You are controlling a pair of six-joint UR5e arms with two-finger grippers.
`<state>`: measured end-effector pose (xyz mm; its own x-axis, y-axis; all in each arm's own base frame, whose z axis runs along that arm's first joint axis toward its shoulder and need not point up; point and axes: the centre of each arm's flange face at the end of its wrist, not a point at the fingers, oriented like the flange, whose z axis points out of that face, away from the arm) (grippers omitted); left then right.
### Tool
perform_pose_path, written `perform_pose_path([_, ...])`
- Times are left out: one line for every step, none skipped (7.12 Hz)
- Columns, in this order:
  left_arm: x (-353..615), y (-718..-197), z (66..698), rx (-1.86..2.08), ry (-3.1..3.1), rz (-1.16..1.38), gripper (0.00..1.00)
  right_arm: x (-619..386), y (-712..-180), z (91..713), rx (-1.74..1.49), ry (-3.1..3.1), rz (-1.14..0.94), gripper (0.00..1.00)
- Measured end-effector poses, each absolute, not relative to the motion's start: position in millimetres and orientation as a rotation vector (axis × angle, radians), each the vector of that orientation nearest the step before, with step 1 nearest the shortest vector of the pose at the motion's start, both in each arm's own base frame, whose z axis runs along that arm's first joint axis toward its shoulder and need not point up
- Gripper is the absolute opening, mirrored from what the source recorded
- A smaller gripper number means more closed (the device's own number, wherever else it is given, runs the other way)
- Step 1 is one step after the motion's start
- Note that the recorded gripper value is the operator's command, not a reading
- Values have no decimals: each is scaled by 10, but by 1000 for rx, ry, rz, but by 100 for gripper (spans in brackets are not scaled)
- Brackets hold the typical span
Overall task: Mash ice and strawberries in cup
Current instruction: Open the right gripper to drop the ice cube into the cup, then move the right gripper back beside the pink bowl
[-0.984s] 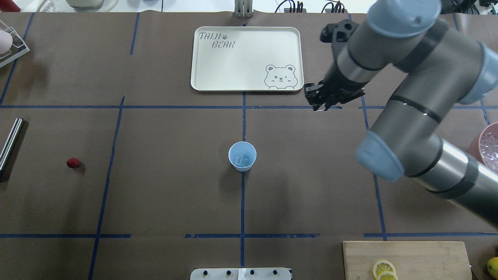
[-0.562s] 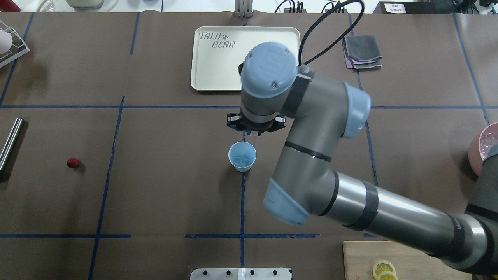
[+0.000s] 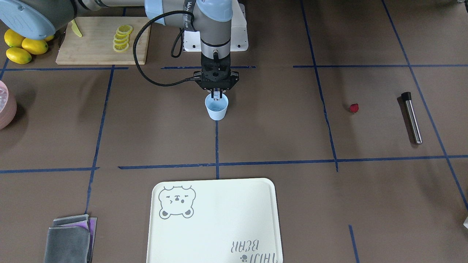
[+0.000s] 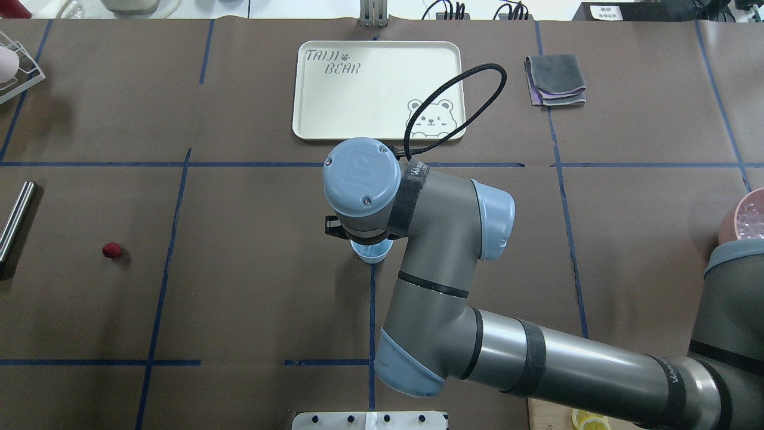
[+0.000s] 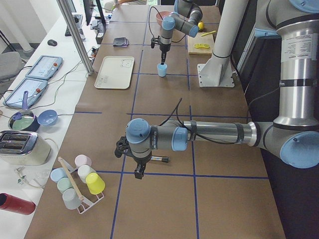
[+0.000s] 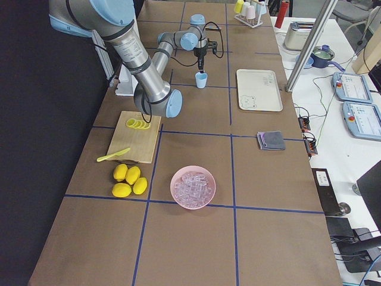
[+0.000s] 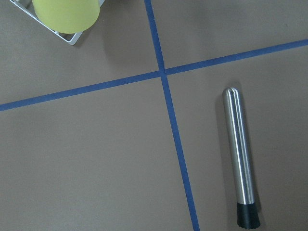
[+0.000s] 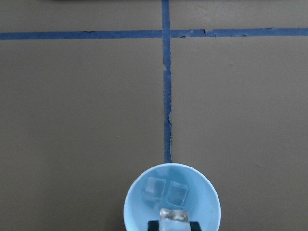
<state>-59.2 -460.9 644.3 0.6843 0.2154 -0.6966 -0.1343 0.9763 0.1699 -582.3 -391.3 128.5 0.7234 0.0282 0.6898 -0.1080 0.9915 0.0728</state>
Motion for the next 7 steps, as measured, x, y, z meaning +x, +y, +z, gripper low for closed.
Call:
perform_pose_path([-587,-4608,6445,107,794,197,100,-5831,-3910,1294,112,-757,75,98])
perform_pose_path([-584,-4607,6446,106,794,197,100,-5834,-3916,1297,116,-756,77,99])
perform_pose_path([-582,-4606,6447,106,794,197,100,-5837,-3923,1294,120,-755,79,99])
perform_pose_path([-580,-4606,6447,106,794,197,100,-5826,-3937,1276,125,-758,78,99])
perform_pose_path([-580,-4606,6445,107,794,199,100,-5764,-4009,1247,133,-762,81,99])
perform_pose_path([-580,-4606,6445,108,795,200,100,-5597,-4211,1238,139,-767,82,99])
perform_pose_path([-579,-4606,6444,108,795,202,100,-5301,-4539,1255,134,-778,76,99])
